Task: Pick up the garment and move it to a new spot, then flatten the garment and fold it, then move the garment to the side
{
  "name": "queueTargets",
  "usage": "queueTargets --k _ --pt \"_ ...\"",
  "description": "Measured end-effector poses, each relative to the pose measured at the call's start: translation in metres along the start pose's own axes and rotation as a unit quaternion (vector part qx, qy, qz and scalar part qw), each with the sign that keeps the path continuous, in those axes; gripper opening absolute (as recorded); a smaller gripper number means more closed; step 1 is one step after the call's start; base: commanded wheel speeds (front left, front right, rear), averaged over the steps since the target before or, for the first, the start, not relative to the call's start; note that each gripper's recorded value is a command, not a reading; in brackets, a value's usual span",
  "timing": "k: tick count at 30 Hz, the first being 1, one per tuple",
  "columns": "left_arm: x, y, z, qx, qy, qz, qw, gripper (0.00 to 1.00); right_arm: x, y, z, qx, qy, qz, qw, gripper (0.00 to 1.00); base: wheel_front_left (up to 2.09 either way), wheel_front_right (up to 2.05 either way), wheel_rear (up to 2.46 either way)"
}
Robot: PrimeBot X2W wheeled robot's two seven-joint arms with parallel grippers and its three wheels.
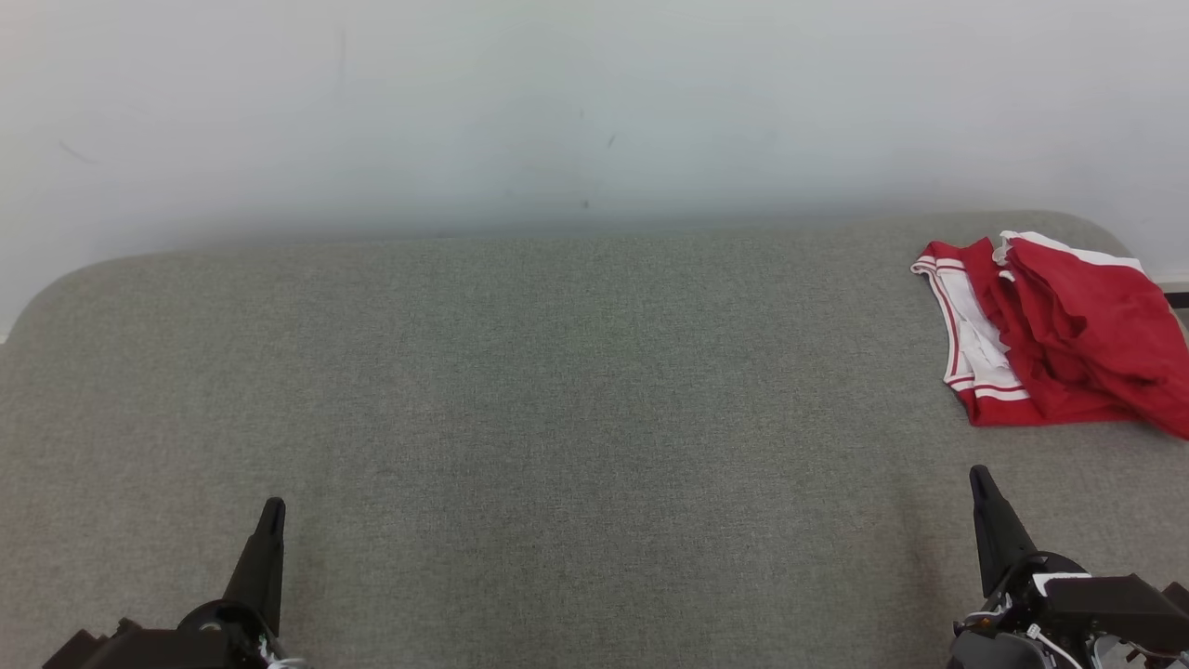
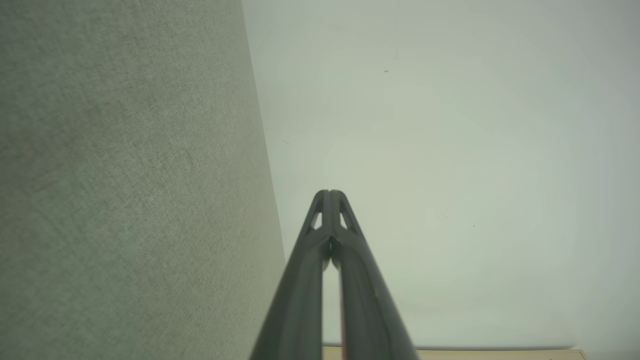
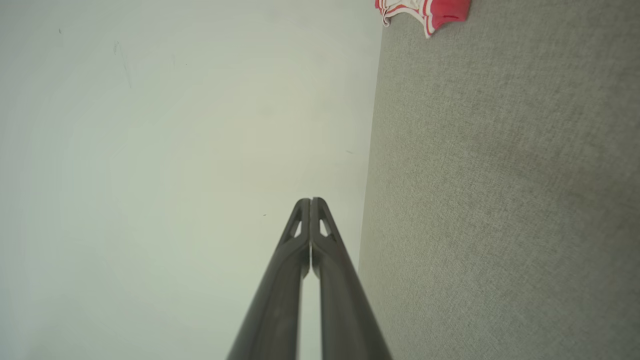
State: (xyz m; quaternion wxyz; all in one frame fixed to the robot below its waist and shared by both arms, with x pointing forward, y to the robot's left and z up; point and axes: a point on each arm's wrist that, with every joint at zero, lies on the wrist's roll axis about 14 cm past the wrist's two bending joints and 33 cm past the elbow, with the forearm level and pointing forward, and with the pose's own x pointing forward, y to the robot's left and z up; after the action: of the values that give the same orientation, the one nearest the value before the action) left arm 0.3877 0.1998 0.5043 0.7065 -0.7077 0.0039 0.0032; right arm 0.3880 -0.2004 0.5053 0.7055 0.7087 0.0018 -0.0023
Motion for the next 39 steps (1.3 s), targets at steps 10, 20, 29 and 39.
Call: queueTargets --k 10,20,29,39 --pt "0.0 0.0 0.0 0.0 0.0 0.0 1.0 0.0 0.0 -0.0001 0.0001 0.001 0.0 0.0 1.0 0.0 0.0 0.0 0.0" --pt "0.0 0.0 0.0 0.0 0.0 0.0 1.0 0.0 0.0 -0.0001 0.0 0.0 0.0 0.0 1.0 0.0 0.0 0.0 0.0" --pt "0.0 0.0 -0.0001 0.0 0.0 0.0 1.0 0.0 0.0 -0.0002 0.0 0.0 0.0 0.0 1.0 0.0 0.0 0.0 0.0" --pt "0.0 -0.0001 0.0 0.0 0.0 0.0 1.0 0.0 0.0 0.0 0.0 0.0 0.0 0.0 1.0 0.0 0.0 0.0 0.0"
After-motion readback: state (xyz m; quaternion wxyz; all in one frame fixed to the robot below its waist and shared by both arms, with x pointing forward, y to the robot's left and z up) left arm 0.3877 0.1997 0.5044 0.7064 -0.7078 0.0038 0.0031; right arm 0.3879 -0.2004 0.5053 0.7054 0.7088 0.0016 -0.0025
